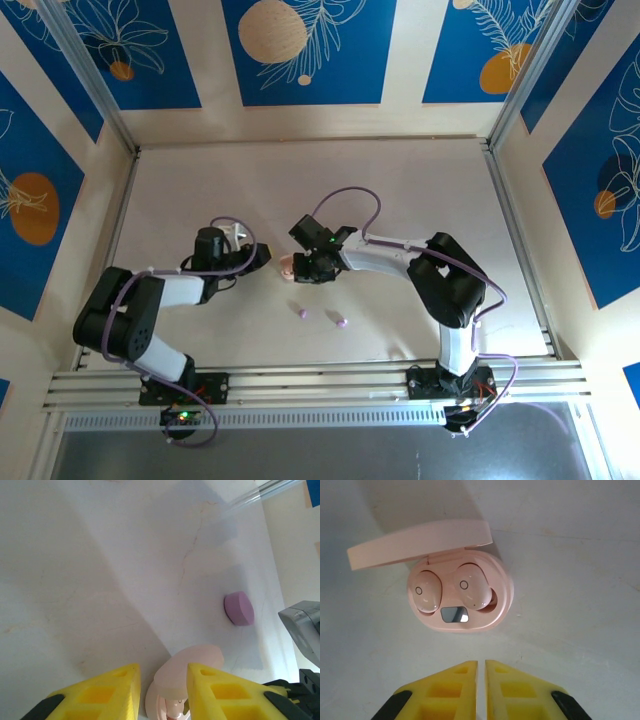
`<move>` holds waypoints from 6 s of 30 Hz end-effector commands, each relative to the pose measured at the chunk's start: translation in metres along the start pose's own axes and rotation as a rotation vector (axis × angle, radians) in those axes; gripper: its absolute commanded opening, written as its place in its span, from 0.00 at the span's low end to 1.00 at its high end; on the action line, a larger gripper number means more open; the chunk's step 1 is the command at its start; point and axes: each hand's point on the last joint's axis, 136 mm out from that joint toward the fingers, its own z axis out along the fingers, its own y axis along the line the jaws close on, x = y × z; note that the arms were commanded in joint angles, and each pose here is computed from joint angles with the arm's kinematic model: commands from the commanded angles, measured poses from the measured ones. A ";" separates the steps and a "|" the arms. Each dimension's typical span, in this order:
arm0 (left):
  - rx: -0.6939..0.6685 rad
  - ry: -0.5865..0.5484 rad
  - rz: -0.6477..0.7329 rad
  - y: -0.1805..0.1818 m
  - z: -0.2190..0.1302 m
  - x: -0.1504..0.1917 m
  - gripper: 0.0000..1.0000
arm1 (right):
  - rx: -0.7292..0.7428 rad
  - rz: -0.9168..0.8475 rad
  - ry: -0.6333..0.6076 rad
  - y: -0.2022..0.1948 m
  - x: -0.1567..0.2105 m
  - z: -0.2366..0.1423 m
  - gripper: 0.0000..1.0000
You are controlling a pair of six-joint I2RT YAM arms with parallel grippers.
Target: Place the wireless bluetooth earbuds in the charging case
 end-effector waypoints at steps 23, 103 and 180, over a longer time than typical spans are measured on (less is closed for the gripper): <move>0.067 0.144 0.061 -0.022 0.032 0.023 0.24 | 0.048 0.084 -0.011 -0.022 -0.002 0.014 0.10; -0.112 -0.342 0.253 -0.031 -0.077 -0.018 1.00 | 0.278 -0.107 -0.137 -0.040 -0.069 -0.051 0.66; -0.055 -0.099 0.335 -0.052 -0.022 0.011 1.00 | 0.318 -0.020 0.031 -0.087 -0.055 -0.020 0.64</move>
